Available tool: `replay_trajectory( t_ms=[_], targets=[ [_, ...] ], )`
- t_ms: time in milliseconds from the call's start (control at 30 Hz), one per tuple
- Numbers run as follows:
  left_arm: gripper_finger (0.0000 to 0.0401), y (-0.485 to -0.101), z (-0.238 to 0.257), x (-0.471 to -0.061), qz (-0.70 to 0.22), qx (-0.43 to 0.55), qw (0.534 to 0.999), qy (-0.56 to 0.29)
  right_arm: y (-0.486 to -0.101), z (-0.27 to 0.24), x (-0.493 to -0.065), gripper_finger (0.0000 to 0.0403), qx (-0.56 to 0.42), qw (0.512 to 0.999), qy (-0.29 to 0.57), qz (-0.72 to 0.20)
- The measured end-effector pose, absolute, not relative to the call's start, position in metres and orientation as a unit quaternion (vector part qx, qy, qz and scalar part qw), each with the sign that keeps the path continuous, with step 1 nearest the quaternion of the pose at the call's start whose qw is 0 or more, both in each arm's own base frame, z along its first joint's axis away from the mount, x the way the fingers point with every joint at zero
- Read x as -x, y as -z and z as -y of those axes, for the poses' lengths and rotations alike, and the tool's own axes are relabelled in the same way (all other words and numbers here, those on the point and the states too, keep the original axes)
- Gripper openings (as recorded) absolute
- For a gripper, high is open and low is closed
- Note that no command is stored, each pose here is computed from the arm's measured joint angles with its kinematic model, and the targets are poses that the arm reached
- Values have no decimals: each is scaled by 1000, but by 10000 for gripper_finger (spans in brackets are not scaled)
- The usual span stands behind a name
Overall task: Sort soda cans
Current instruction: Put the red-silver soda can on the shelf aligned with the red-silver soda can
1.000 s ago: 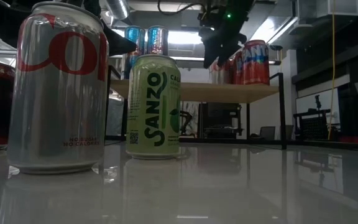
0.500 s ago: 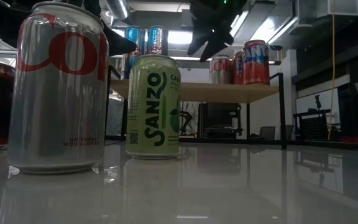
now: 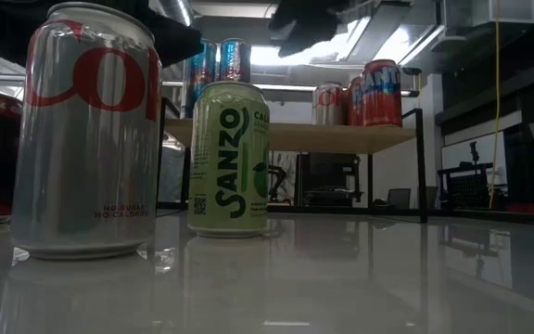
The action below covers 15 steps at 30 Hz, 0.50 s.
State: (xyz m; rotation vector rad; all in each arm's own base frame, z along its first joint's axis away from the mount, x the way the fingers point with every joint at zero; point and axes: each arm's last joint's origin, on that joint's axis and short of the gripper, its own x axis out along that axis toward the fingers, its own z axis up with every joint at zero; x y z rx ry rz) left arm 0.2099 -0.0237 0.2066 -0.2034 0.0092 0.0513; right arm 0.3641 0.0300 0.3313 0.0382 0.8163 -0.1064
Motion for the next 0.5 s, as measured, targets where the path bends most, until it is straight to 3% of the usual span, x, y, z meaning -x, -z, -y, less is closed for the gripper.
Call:
replay_trajectory(
  t_ms=[233,500],
  targets=[
    [158,-206,24,-210,-5,102,994,-29,-343,-70,-370,358,-25,943,-67,-325],
    [172,-206,24,-210,-9,99,995,-30,-345,-123,-379,358,41,959,-154,-236]
  ],
)
